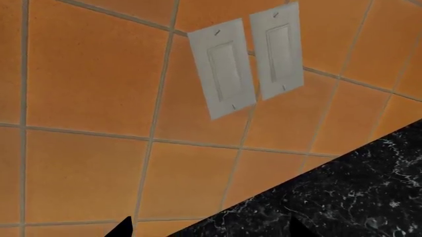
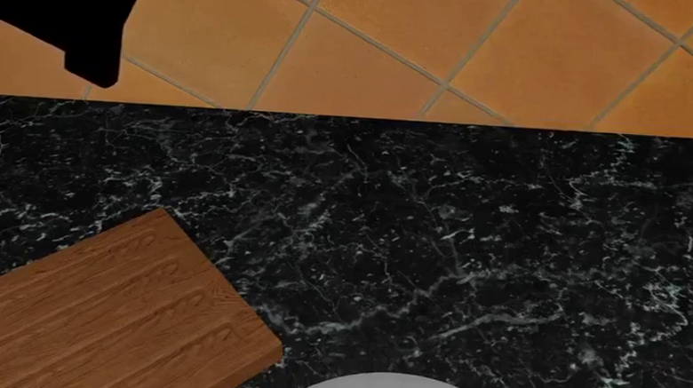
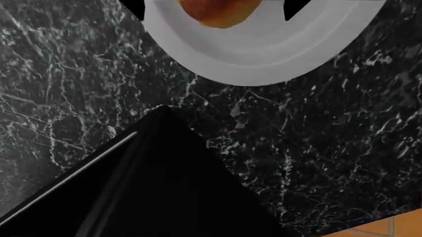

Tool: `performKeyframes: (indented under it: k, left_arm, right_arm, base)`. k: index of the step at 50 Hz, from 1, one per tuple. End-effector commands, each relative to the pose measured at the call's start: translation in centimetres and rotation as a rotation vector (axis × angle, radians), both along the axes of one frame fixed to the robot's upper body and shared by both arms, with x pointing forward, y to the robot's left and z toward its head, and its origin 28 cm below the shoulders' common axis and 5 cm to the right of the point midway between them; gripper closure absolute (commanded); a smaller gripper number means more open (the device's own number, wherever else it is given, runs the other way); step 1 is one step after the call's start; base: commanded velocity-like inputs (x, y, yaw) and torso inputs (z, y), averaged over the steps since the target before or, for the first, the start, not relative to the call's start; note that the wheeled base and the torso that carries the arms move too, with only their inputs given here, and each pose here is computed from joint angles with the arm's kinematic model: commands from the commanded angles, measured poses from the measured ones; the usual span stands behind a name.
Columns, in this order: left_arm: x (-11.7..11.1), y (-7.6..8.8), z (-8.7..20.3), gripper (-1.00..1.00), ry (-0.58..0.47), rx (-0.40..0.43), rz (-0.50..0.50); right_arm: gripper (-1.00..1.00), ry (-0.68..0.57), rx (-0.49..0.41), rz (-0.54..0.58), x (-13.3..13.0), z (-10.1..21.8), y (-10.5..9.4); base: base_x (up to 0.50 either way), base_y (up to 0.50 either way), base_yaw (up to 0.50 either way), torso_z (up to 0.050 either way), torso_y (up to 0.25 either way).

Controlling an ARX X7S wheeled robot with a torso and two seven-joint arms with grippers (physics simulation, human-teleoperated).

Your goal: Place all breads on the cutting board.

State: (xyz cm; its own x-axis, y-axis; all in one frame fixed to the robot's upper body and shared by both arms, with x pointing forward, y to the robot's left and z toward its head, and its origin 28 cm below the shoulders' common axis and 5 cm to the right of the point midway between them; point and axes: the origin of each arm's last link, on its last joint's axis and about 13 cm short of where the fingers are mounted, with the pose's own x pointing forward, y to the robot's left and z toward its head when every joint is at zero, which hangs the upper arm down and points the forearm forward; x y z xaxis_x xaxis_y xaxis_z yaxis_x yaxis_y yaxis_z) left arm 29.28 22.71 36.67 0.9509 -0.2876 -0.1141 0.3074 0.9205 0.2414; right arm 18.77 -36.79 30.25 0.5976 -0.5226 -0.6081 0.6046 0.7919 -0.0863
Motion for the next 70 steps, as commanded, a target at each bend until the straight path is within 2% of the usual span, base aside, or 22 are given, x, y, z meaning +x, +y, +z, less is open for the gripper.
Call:
performKeyframes:
  k: [1,23,37,38,43,44,52,62,70]
  left_arm:
    - [0.2,-0.2,-0.3,-1.0,-0.021,-0.016,-0.012]
    - [0.0,0.1,-0.2,-1.0,-0.025,-0.019,-0.005]
    - [-0.4,0.3,0.4,-1.0,-0.037,-0.024,0.0]
    - [-0.4,0.3,0.4,-1.0,-0.039,-0.024,0.0]
    - [-0.3,0.3,0.1,-1.0,-0.037,-0.026,0.0]
    - [-0.3,0.3,0.1,-1.0,-0.036,-0.028,0.0]
    - [-0.9,0.4,0.4,-1.0,-0.046,-0.034,-0.001]
    - [-1.1,0.6,0.4,-1.0,-0.053,-0.045,-0.001]
    - [-1.3,0.8,0.4,-1.0,-0.058,-0.054,0.002]
  right_arm:
    - [-1.0,0.035,-0.018,0.014,1.3,-1.2,0.4]
    - [-1.0,0.078,0.014,0.007,-0.4,-3.0,-0.4]
    - [-1.0,0.098,0.051,0.025,-0.4,-4.7,-0.1]
    - [-1.0,0.098,0.055,0.019,0.1,-5.0,0.3]
    - [-1.0,0.11,0.047,0.012,-0.9,-5.2,-0.2]
    - [1.0,0.107,0.061,0.041,-1.1,-5.1,0.0]
    - [1.0,0.098,0.001,0.072,-1.2,-3.0,0.6]
    - [1.0,0.049,-0.129,0.299,-0.1,2.5,4.1]
    - [1.0,0.023,-0.18,0.471,0.5,4.8,7.1]
  base:
    - [0.0,0.0,0.0,0.0,0.0]
    - [0.0,0.0,0.0,0.0,0.0]
    - [0.0,0.0,0.0,0.0,0.0]
    - [0.0,0.0,0.0,0.0,0.0]
    - [0.0,0.0,0.0,0.0,0.0]
    - [0.0,0.0,0.0,0.0,0.0]
    - [0.0,0.0,0.0,0.0,0.0]
    - [0.0,0.0,0.0,0.0,0.0]
    - [0.0,0.0,0.0,0.0,0.0]
